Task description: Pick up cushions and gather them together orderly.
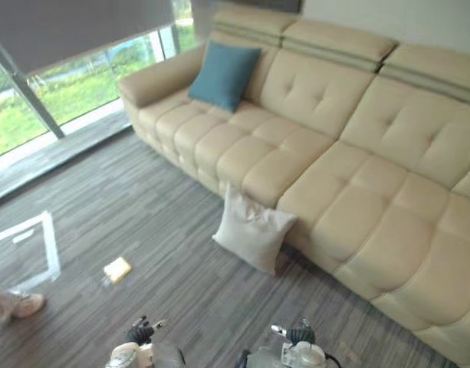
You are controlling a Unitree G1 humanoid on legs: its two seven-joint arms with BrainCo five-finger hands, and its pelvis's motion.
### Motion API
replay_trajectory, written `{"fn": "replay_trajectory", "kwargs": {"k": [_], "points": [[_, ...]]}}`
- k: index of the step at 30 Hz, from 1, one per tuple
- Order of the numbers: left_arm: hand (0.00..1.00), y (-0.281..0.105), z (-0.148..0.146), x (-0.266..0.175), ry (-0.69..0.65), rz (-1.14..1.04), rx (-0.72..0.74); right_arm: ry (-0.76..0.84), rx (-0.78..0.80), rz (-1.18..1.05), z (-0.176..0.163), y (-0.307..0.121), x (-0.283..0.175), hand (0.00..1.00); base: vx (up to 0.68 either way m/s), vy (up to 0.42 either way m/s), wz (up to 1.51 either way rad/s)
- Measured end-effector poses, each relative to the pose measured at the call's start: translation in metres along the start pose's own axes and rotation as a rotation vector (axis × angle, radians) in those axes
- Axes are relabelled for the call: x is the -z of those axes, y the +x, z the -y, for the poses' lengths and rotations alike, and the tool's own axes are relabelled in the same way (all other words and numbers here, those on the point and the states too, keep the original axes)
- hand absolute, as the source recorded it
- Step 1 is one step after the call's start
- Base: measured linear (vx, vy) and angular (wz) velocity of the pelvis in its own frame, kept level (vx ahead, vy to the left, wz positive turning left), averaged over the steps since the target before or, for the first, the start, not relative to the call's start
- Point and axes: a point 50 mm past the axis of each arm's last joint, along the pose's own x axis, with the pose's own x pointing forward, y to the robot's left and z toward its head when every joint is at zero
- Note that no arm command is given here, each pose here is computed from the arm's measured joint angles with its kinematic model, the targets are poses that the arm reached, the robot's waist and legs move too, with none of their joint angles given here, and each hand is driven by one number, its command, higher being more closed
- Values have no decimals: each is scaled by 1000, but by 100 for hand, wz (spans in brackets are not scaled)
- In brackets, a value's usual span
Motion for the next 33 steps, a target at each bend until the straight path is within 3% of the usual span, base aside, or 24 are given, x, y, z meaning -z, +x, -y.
{"fn": "replay_trajectory", "kwargs": {"k": [6,9,16,22,25,33], "points": [[0,1,-2,-6,-18,30,-6,-4,1,-32,-5,-2,9,0,392,240,-71],[0,3,-18,-10,-6,32,-46,10,-43,-53,-23,-7,16,0,435,308,-81],[0,4,-16,3,66,-39,-26,5,-53,-21,-23,-4,7,0,231,190,-56],[0,5,-17,5,136,-60,-5,-18,-40,-28,-15,0,6,0,167,-80,1],[0,1,4,16,129,-87,40,-19,11,-30,4,2,6,0,195,-146,-4],[0,0,1,7,73,-32,21,1,30,-51,6,-1,14,0,95,-106,-2]]}}
